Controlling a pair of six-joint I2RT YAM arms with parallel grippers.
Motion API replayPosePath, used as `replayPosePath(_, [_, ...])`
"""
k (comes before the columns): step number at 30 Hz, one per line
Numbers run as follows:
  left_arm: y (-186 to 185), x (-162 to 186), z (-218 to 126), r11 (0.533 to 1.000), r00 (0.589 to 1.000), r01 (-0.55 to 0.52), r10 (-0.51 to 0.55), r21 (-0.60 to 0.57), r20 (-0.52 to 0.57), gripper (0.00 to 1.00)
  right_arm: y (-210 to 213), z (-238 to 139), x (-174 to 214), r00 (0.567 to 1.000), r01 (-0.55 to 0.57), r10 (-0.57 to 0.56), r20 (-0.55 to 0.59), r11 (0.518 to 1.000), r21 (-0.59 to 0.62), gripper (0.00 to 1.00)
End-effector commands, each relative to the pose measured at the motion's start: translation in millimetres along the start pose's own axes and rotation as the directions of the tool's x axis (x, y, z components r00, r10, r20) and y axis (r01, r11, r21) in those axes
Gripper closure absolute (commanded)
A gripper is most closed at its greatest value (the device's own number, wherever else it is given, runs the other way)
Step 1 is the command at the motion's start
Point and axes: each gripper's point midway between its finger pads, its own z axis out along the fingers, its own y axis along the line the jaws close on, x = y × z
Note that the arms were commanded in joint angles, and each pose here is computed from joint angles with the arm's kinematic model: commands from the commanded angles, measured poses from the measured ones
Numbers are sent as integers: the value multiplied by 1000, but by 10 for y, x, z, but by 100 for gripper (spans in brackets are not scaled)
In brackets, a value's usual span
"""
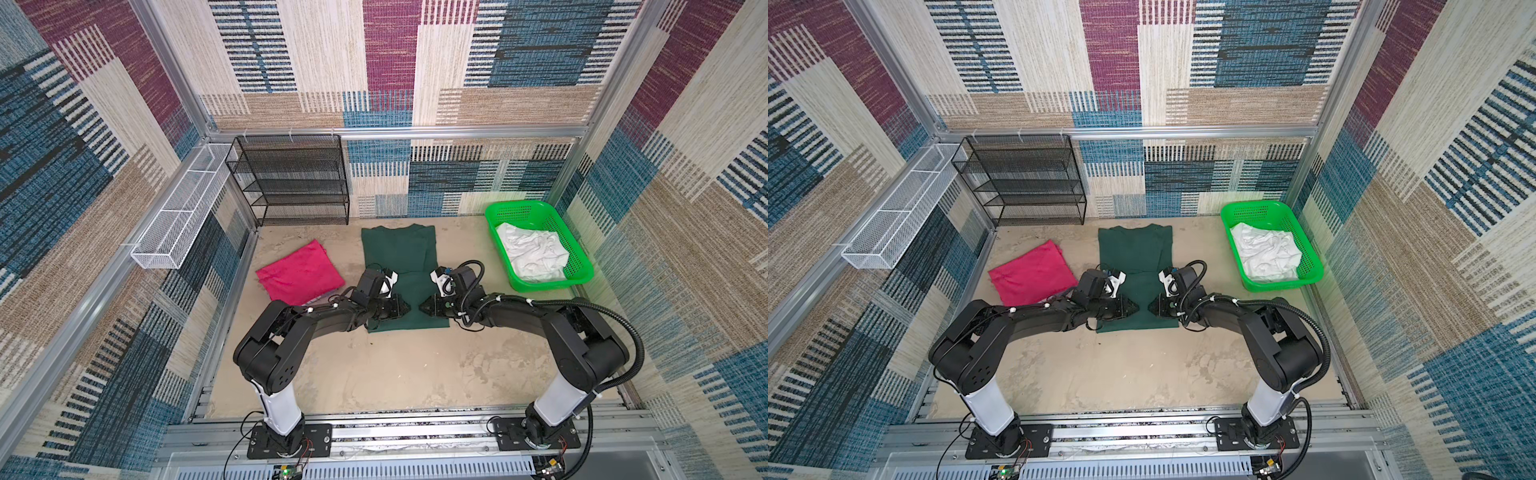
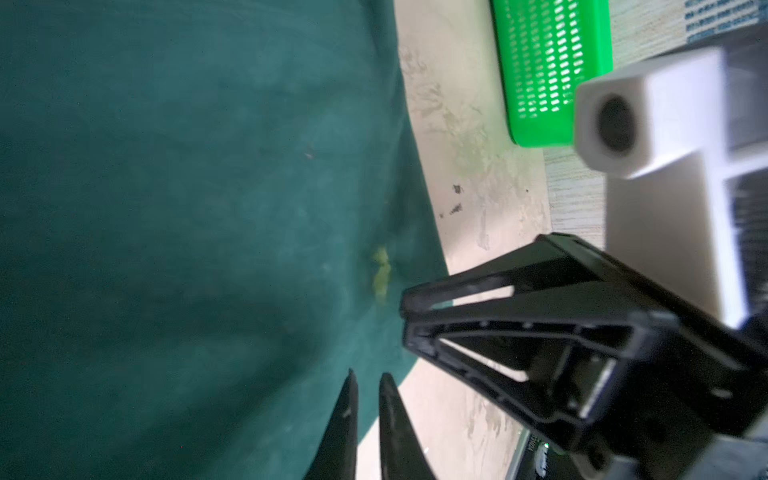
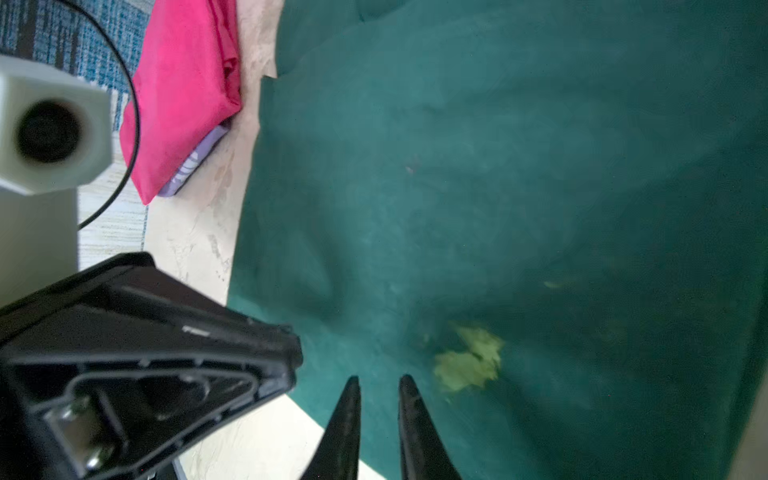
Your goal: Fold and stack the t-shirts
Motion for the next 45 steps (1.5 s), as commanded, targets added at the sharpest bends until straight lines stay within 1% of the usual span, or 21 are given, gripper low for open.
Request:
replayPosePath(1, [-46,-21,93,999,999,31,-32,37,21,86,-33,-2,49,999,-33,33,17,999,-1,80])
replayPosePath(5, [16,107,189,999,999,38,-37,32,-25,87,-220,4,213,998,-68,69,-11,995,67,80])
replayPosePath(7, [88,170,165,999,999,43,-43,10,-27,87,-321,11,281,996,-86,89,-22,991,103,80])
replayPosePath(12, [235,316,-58,998,1000,22,-22,-53,-7,86,-506,-13,428,991,-124,131,-36,981,151,80])
replayPosePath(16, [444,429,-211,995,999,37,-37,-95,4,86,-561,-13,498,988,-135,145,-53,977,167,80])
replayPosePath(23, [795,487,-502,987,994,96,-90,-128,55,86,-666,-63,614,986,-141,157,-63,969,202,80])
replayPosePath(26, [783,464,-617,989,994,89,-81,-119,68,86,-677,-77,635,985,-143,159,-64,969,202,80])
replayPosePath(30, [630,382,-771,993,996,46,-37,-109,84,86,-641,-103,592,987,-141,155,-54,970,197,80])
replayPosePath(32, [529,310,-870,995,994,23,-11,-101,111,86,-613,-134,537,989,-131,142,-41,971,199,80])
replayPosePath(35, [503,224,-962,992,988,11,8,-128,152,85,-520,-202,394,994,-105,109,-10,976,192,79])
replayPosePath(37, [517,223,-946,990,990,13,7,-139,138,85,-402,-233,294,997,-78,78,6,984,162,78])
replayPosePath(40, [529,276,-832,993,996,28,-19,-115,86,86,-153,-258,152,999,-31,29,24,994,102,75])
replayPosePath(45, [689,451,-688,991,997,70,-66,-115,36,87,269,-155,145,1000,28,-28,-8,1000,-1,75])
